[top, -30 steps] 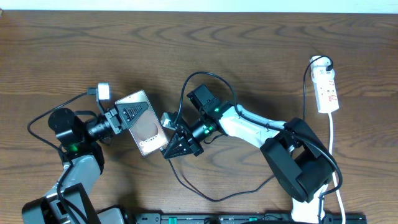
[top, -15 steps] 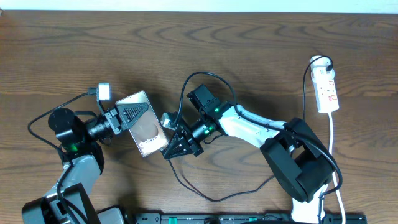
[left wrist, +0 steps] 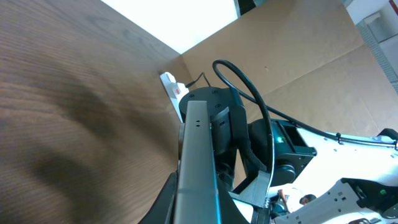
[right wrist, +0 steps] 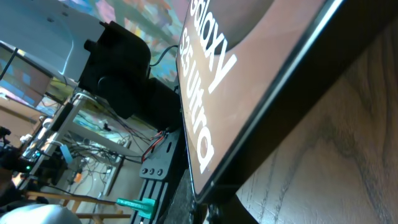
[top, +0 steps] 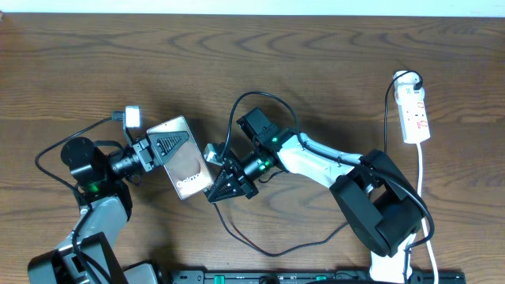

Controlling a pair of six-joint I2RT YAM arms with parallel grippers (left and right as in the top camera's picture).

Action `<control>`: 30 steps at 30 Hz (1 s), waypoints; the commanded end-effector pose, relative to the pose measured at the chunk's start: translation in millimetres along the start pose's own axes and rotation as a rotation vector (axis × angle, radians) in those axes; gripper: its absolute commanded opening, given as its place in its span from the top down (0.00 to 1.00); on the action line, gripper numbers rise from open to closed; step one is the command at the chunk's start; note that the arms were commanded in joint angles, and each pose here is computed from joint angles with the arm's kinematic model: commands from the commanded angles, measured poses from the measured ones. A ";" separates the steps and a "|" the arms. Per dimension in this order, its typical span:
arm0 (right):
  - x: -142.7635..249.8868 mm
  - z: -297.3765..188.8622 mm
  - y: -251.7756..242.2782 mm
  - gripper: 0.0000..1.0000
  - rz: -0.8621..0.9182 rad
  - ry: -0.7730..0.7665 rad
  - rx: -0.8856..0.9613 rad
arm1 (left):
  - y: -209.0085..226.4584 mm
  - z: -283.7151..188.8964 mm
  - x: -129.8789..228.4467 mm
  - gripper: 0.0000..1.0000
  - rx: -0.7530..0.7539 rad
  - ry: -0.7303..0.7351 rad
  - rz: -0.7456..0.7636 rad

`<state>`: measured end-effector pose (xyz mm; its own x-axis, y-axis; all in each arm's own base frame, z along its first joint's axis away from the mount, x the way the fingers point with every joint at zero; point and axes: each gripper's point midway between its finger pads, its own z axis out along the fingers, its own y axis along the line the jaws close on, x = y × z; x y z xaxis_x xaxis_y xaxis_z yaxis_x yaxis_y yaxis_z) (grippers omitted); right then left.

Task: Plug charger to phone and switch on socket

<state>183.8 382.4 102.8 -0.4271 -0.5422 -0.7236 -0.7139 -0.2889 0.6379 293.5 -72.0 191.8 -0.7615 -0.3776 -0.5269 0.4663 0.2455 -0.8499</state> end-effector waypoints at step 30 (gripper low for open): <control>-8.6 -23.4 -9.2 0.99 0.023 -0.057 0.013 | -8.4 -1.0 3.3 0.93 0.032 0.038 0.040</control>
<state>195.7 374.4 102.6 -0.4558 -0.5323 -0.7133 -0.7142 -0.2595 0.6500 296.4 -69.3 191.8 -0.7471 -0.3895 -0.5386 0.4709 0.2618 -0.8425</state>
